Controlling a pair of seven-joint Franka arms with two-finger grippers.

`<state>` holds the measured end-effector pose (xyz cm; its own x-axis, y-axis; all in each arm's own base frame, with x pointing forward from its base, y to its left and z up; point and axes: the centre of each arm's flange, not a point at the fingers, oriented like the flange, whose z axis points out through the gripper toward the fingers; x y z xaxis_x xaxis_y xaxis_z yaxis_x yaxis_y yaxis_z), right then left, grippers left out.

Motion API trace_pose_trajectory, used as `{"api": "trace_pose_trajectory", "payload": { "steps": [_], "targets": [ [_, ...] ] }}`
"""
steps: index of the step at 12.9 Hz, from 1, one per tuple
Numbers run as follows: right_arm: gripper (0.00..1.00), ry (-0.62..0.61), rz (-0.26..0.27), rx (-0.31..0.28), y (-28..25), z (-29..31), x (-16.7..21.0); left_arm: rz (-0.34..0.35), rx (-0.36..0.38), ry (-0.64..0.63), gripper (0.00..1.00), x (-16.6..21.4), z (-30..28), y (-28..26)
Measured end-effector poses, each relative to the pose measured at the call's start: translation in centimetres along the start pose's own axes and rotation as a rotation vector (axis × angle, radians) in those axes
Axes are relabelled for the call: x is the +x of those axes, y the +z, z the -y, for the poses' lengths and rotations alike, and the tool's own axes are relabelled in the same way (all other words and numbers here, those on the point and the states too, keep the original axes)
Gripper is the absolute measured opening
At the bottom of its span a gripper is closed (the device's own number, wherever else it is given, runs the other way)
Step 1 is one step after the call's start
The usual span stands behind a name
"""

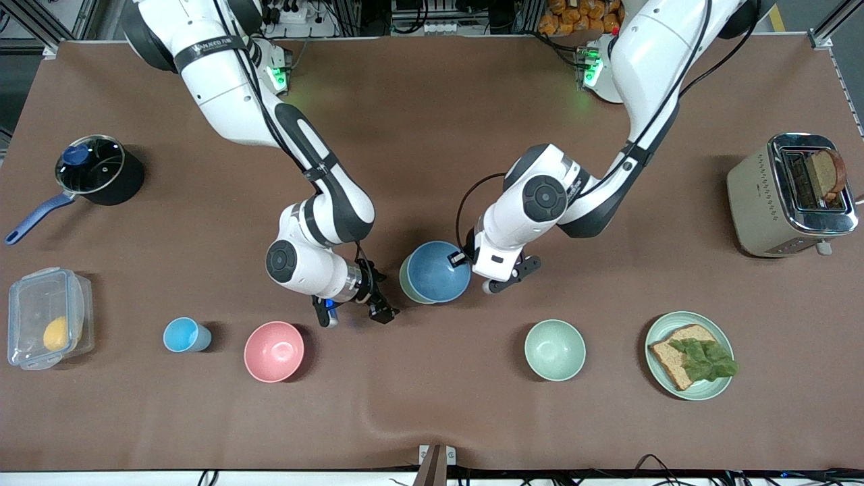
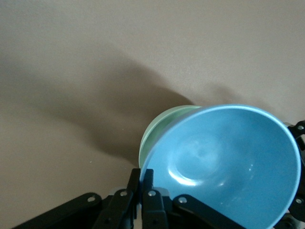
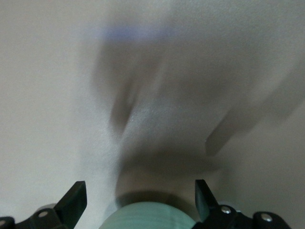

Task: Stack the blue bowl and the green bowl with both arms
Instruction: 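Carry the blue bowl over the green bowl with the left gripper and lower it in, then hold the green bowl with the right gripper while the left gripper releases the blue bowl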

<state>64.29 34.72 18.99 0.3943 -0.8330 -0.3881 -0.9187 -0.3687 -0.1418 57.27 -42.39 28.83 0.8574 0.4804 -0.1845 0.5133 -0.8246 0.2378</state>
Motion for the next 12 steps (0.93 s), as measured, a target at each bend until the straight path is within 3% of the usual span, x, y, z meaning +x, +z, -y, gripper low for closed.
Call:
{"api": "trace_pose_trajectory", "payload": {
  "steps": [12],
  "targets": [
    [1.0,-0.007,-0.01,-0.004,0.3,-0.1,0.2,-0.045,0.026,0.029,0.05,-1.0,0.2,5.8]
  ]
}}
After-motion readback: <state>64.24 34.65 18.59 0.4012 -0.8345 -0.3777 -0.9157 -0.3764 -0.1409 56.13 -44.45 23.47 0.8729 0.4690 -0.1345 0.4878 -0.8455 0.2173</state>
